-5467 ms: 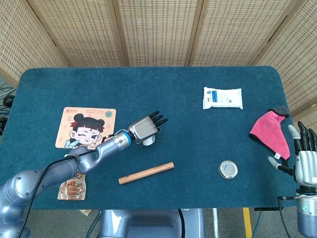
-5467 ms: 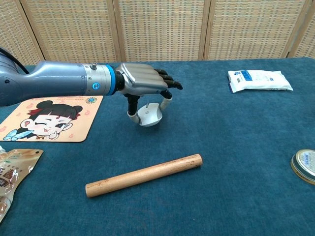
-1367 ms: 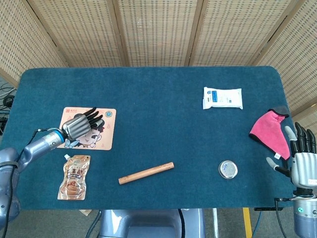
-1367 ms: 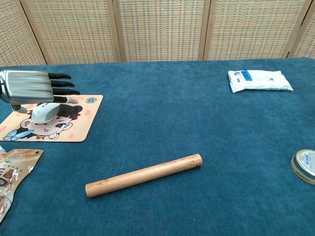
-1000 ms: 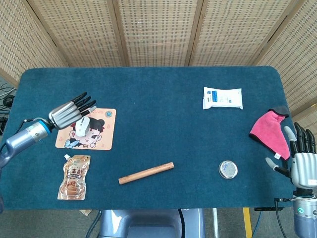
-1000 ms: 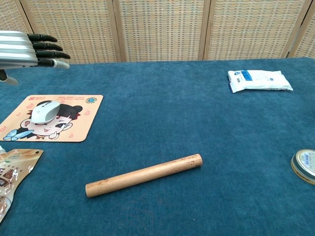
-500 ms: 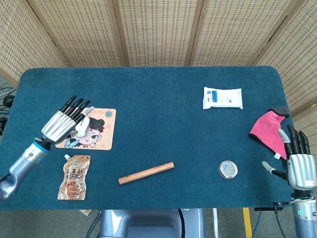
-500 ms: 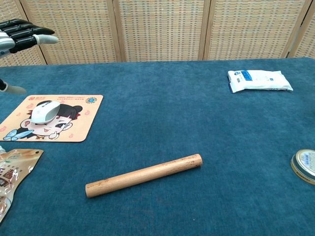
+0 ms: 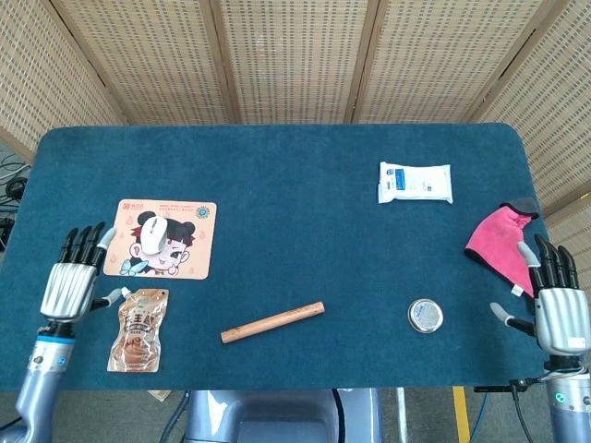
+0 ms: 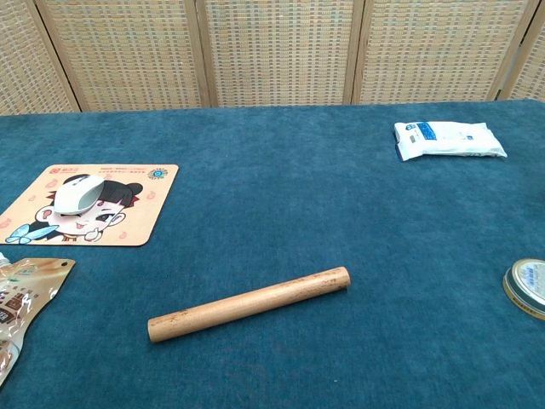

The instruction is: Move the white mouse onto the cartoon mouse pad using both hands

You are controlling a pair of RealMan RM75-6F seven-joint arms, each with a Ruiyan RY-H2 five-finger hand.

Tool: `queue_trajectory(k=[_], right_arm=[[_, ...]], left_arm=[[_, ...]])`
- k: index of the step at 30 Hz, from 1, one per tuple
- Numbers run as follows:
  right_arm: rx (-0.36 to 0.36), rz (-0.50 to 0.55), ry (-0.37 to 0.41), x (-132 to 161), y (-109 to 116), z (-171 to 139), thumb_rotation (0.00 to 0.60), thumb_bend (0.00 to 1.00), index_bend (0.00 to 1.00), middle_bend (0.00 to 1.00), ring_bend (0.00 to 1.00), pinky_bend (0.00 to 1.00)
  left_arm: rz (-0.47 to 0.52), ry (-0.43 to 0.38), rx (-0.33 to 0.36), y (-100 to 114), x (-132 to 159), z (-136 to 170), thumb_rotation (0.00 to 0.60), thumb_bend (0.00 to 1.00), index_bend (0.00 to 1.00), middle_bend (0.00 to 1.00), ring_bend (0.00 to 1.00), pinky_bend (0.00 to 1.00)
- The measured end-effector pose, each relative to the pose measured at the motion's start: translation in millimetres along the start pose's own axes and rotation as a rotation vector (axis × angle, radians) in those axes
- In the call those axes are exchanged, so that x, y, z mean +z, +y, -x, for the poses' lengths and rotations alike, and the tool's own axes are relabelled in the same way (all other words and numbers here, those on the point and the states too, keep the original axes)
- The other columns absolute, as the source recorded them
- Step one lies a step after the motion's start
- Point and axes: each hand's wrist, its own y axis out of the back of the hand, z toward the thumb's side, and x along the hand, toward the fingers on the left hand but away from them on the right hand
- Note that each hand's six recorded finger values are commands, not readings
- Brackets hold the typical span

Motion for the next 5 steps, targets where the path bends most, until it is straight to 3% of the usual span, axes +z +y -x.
queue_trajectory(k=[5], right_arm=[[0.028,-0.03,0.011,-1,-2,-2,0.6,0.0,0.08,0.0,0.0,0.0]], left_arm=[[0.027,0.055,0.059,8,-9,16,0.6,0.0,0.0,0.0,0.0,0.0]])
